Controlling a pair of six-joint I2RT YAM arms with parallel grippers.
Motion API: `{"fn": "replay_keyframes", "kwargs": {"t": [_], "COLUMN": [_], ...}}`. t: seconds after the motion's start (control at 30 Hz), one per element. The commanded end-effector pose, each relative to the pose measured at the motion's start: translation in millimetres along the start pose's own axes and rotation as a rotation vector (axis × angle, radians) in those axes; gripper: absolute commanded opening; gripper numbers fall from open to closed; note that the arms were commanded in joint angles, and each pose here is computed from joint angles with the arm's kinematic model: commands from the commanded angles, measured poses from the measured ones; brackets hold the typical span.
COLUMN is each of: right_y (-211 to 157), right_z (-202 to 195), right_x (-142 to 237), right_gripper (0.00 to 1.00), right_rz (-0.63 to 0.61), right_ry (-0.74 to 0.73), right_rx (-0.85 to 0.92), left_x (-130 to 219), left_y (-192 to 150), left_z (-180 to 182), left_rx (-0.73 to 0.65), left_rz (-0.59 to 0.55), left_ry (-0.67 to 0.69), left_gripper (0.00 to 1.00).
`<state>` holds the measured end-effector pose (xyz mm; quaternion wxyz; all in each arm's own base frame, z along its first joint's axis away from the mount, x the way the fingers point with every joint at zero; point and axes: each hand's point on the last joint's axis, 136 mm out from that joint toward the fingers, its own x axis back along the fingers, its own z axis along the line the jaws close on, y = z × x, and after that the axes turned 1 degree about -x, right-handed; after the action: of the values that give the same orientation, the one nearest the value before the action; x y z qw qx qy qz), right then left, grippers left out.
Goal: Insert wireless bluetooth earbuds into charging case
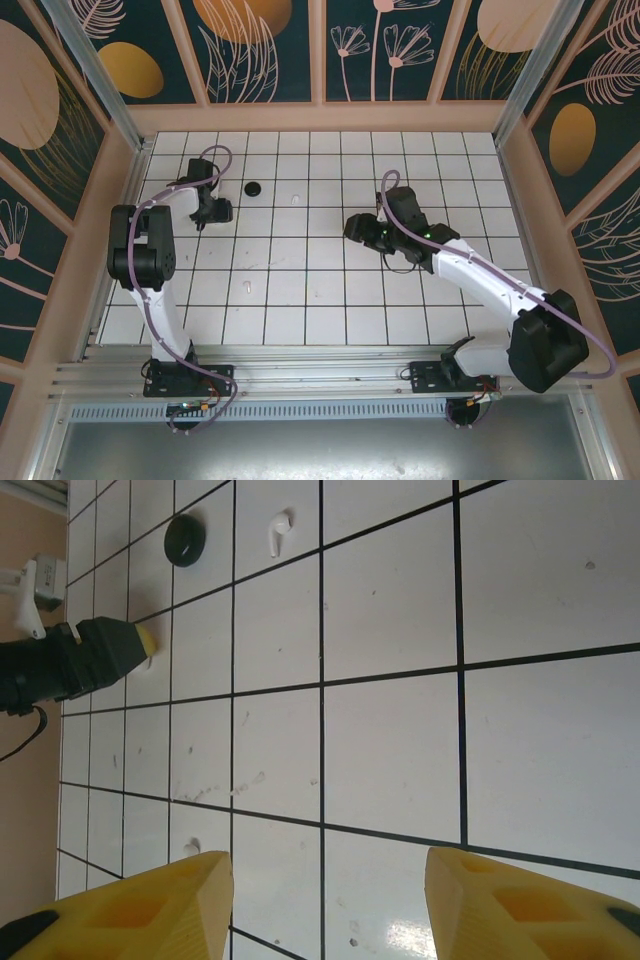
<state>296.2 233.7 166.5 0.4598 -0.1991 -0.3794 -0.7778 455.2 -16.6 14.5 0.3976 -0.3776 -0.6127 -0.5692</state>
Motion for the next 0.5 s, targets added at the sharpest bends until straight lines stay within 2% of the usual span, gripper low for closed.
{"fn": "replay_keyframes", "kwargs": {"t": [0.0, 0.13, 0.27, 0.37, 0.47], "right_y": [0.9, 2.3, 6.6, 11.7, 23.4], "right_z": [-0.4, 1.2, 3.4, 6.2, 7.6], "right_x": [7.0, 9.6, 12.6, 15.7, 22.4], "right_gripper": [0.54, 0.54, 0.54, 0.55, 0.55], "right_rz": [-0.028, -0.035, -0.044, -0.047, -0.067], "right_ry": [0.001, 0.004, 0.014, 0.034, 0.036], "right_rx": [0.020, 0.021, 0.024, 0.020, 0.020], "left_x": [-9.1, -1.1, 19.5, 43.0, 73.1], "left_y": [-16.1, -13.5, -4.2, 3.5, 9.3], "left_z": [-3.4, -4.0, -16.4, -33.4, -63.2], "left_rx": [-0.022, -0.020, -0.001, -0.002, -0.016], "left_rz": [0.052, 0.037, -0.023, -0.090, -0.180], "left_ry": [-0.014, -0.017, -0.091, -0.191, -0.349], "left_gripper": [0.48, 0.40, 0.37, 0.36, 0.32]}}
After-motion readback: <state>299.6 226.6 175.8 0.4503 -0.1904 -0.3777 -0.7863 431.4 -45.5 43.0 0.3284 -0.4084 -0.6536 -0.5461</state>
